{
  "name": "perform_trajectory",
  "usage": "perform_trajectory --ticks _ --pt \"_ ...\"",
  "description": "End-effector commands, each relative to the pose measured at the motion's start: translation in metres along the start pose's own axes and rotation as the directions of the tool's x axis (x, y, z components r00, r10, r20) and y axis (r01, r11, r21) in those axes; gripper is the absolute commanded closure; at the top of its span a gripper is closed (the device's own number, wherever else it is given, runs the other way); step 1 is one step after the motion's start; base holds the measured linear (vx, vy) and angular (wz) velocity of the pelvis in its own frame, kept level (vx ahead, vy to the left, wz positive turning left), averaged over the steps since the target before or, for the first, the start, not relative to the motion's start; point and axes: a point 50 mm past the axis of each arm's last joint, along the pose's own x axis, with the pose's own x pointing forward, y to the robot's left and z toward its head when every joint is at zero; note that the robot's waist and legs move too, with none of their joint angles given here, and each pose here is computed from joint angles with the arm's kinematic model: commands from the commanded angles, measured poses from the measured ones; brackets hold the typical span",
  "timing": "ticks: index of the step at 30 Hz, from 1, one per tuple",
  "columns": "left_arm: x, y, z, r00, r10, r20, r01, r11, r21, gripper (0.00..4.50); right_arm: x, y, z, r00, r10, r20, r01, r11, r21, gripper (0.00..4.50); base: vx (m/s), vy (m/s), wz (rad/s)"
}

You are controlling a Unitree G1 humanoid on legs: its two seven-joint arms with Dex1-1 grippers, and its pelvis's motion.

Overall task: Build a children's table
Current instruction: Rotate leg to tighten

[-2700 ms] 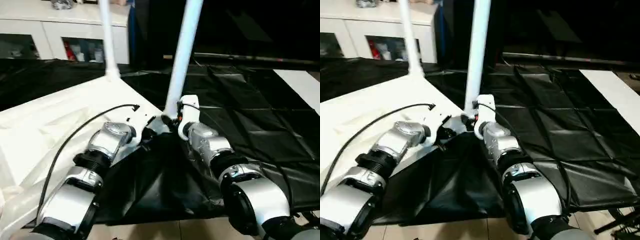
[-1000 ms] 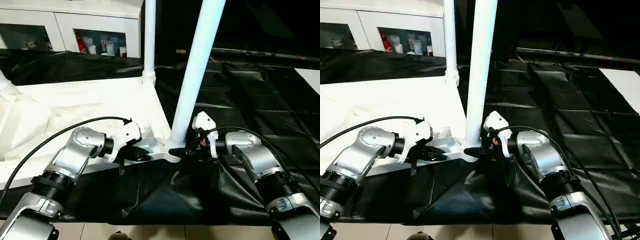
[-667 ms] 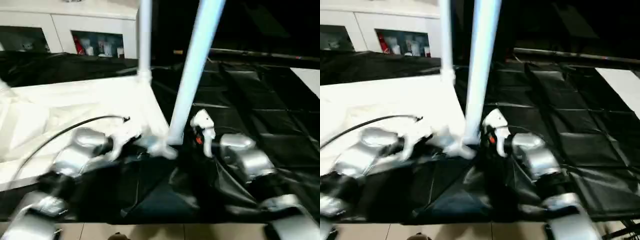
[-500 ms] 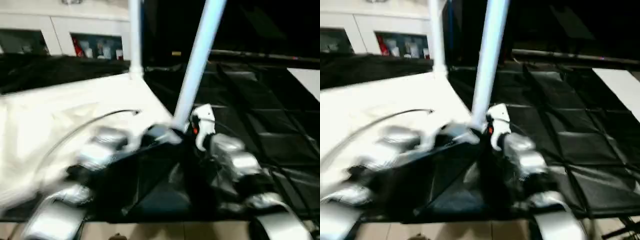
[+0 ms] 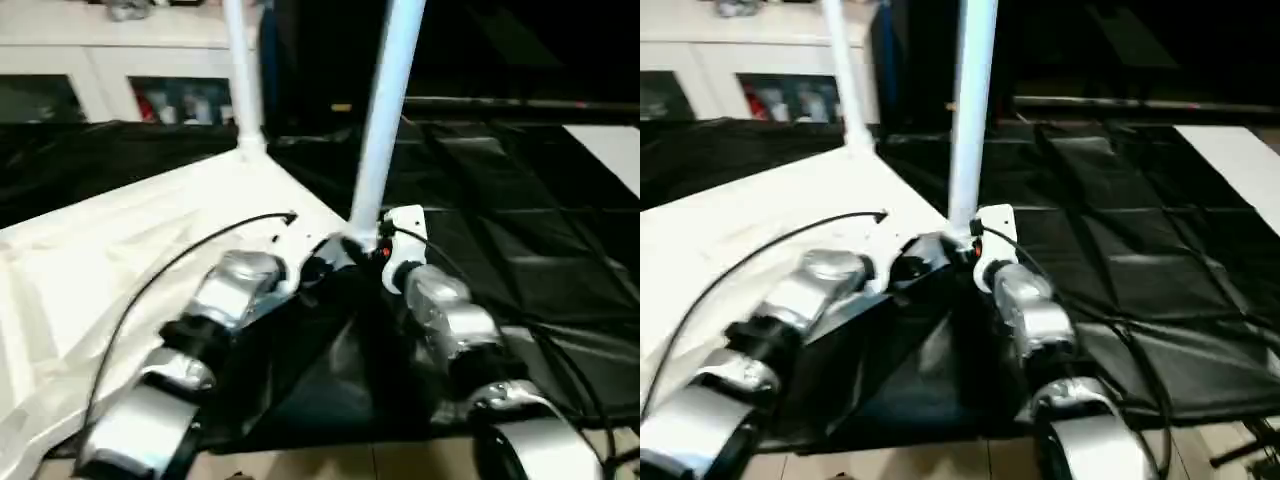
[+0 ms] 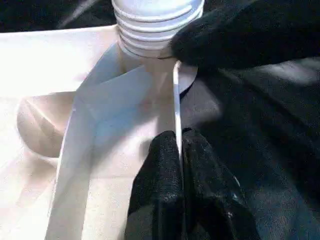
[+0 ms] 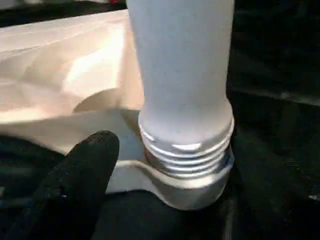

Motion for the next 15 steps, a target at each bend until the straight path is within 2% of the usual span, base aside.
perform_trajectory --ticks 1,4,9,13,15 --pt "-0.015 -0.005 0.016 0.982 -0.163 0.1 0.155 0.985 0.081 4.5 -0.011 -0.001 0.011 0.985 0.174 0.014 -0.173 0.983 -0.063 0.59 0.0 0.0 0.0" --pt "-0.034 -0.009 0.011 0.943 -0.319 0.09 0.308 0.943 0.124 4.5 -0.03 -0.011 0.009 0.951 0.3 -0.07 -0.307 0.942 -0.133 0.59 0.0 0.0 0.0" --pt "-0.043 -0.007 0.003 0.933 -0.357 0.048 0.348 0.926 0.144 4.5 -0.044 -0.022 0.003 0.915 0.356 -0.192 -0.388 0.906 -0.169 0.59 0.0 0.0 0.0" --pt "-0.045 -0.008 0.002 0.923 -0.383 0.036 0.374 0.916 0.144 4.5 -0.047 -0.021 0.004 0.895 0.398 -0.201 -0.43 0.89 -0.151 0.59 0.0 0.0 0.0" --pt "-0.045 -0.011 0.004 0.918 -0.394 0.045 0.384 0.912 0.143 4.5 -0.046 -0.016 0.008 0.877 0.444 -0.186 -0.472 0.868 -0.155 0.59 0.0 0.0 0.0"
